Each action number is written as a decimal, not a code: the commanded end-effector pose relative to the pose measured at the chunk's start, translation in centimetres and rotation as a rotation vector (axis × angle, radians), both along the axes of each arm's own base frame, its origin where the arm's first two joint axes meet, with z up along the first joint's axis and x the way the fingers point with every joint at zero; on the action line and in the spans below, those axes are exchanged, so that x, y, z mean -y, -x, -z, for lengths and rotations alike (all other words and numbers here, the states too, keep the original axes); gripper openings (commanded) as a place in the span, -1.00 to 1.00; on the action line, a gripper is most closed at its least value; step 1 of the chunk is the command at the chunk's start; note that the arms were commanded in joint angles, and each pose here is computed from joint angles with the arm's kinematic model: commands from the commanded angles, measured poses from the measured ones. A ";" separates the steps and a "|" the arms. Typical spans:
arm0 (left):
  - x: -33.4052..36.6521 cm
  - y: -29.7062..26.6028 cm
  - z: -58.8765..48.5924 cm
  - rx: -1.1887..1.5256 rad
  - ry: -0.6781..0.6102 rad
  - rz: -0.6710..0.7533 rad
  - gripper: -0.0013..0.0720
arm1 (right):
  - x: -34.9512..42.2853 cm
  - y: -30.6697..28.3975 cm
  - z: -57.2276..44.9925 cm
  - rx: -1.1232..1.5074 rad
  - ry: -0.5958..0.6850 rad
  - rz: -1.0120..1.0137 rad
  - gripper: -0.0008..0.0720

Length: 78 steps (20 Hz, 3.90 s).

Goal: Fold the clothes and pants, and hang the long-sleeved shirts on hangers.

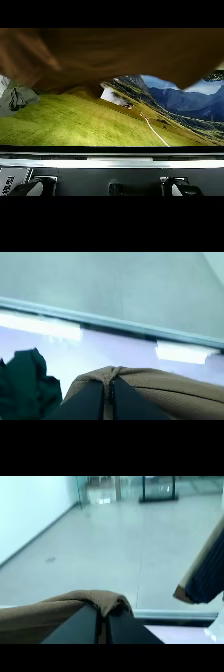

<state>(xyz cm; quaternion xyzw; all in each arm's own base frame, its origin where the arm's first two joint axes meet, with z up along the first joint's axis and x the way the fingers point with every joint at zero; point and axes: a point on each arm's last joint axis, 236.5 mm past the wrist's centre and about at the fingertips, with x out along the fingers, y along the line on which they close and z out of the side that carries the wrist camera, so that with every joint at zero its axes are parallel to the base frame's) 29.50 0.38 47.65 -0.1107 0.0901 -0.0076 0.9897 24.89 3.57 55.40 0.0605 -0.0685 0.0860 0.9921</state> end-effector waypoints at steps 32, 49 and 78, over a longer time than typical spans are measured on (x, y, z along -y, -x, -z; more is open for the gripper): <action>5.3 -22.1 52.2 -1.096 0.132 0.299 -0.92 | 6.0 -31.5 57.1 -1.390 -0.370 0.178 -0.89; 6.9 -14.0 54.5 -1.448 0.085 0.415 -0.89 | 6.2 -24.2 63.4 -1.770 -0.253 0.198 -0.89; 14.4 9.8 56.9 -1.422 0.844 0.222 0.50 | 8.2 -11.9 56.3 -1.683 -0.545 -0.100 0.34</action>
